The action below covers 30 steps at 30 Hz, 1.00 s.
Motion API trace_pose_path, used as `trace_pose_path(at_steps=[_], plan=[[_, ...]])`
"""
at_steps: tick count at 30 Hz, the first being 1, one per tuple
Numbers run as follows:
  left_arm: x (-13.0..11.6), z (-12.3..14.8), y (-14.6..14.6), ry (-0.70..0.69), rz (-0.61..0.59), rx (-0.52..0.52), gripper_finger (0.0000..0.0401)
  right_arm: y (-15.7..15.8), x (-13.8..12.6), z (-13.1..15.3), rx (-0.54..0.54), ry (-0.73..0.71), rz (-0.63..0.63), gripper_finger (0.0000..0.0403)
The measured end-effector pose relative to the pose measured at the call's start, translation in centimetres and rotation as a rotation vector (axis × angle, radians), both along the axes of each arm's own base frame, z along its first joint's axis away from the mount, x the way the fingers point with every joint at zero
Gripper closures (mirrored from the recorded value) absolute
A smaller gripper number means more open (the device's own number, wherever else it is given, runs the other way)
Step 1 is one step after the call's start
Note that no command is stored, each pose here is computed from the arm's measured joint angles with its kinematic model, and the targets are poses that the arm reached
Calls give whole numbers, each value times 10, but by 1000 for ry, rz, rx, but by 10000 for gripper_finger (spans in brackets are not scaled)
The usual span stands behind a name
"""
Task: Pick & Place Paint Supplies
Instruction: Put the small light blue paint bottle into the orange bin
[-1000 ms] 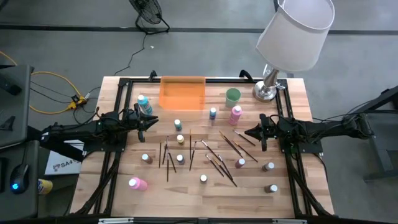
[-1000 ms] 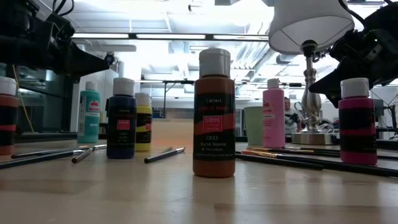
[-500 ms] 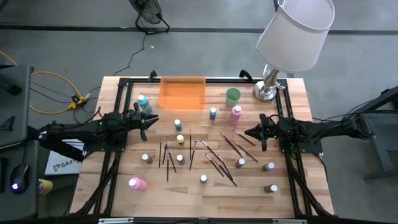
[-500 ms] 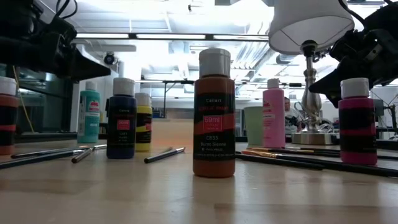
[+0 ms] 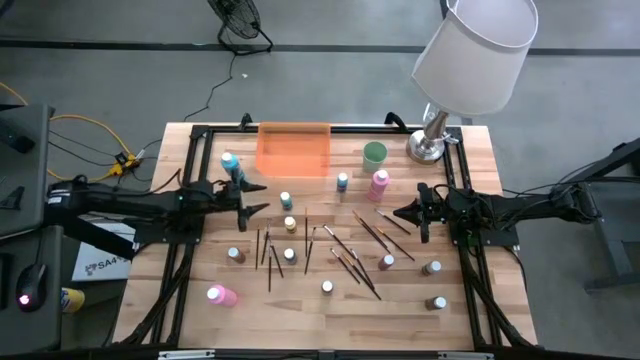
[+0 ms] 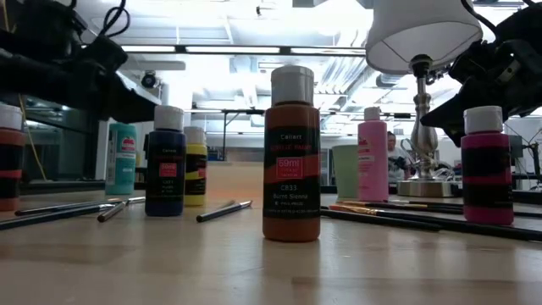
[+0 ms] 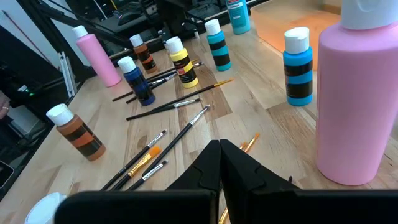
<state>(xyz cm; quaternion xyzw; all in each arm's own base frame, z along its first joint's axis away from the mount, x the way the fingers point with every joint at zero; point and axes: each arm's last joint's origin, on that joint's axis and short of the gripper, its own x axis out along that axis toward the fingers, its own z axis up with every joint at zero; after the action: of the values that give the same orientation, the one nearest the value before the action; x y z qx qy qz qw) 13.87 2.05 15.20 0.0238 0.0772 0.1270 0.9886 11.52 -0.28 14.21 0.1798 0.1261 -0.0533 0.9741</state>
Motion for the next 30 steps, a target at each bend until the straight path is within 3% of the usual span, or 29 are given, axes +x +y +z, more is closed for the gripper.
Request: trace_pose_path(at_steps=[4,12,21,30], plan=[[14,-1,2,84,-1,-8,127,0,0,0,0,0,0,401],[39,2,5,71,3,19,127,0,0,0,0,0,0,401],[46,-10,21,86,21,-4,128,0,0,0,0,0,0,401],[58,-15,24,71,-64,-39,128,0,0,0,0,0,0,401]])
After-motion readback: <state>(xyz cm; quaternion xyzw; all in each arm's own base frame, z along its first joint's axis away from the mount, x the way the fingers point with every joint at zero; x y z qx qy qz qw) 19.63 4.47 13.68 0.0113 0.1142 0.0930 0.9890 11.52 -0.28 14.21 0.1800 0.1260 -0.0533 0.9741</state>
